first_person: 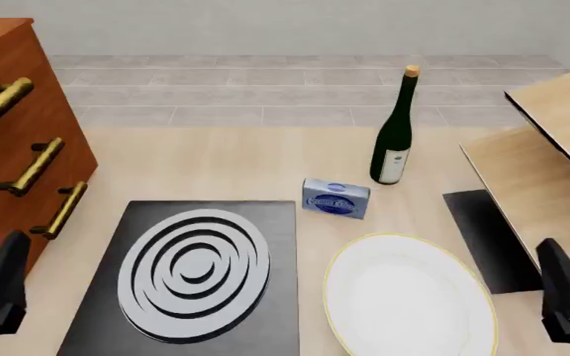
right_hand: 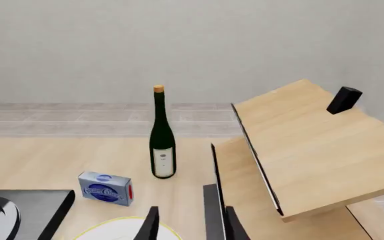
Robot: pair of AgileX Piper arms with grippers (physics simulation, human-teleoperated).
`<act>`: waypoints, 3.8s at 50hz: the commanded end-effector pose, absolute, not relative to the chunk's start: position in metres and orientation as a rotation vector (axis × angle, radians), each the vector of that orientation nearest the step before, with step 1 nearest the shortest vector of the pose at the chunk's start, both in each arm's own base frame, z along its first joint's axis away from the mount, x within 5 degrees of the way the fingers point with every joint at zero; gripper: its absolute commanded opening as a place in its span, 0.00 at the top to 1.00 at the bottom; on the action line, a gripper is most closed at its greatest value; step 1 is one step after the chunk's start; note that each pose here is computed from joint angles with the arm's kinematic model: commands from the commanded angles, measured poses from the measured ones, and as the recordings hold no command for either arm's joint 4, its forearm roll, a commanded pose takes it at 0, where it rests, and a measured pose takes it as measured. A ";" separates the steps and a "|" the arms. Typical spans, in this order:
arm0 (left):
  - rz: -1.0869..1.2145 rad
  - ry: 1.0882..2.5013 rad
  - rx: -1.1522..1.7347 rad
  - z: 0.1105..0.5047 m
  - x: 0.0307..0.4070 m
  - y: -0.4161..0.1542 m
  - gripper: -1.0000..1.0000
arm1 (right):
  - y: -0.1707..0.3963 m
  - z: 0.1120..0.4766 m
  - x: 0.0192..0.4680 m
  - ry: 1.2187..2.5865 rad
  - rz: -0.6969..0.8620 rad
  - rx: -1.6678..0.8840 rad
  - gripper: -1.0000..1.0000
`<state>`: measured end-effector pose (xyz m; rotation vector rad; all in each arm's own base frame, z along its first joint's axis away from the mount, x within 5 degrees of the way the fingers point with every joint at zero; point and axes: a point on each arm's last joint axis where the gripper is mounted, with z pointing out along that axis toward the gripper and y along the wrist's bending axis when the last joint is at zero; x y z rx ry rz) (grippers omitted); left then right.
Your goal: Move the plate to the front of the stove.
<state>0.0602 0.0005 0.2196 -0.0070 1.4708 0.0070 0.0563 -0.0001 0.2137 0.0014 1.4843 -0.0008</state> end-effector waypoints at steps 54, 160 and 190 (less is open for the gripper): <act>0.095 1.222 1.064 0.293 0.137 -0.105 0.00 | 0.000 0.216 0.056 1.486 0.002 0.002 0.00; -0.046 0.900 1.901 0.235 0.111 -0.260 0.00 | 0.000 0.217 0.056 1.486 0.002 0.002 0.00; -0.093 0.880 1.984 0.205 0.100 -0.285 0.00 | 0.000 0.217 0.056 1.486 0.002 0.002 0.00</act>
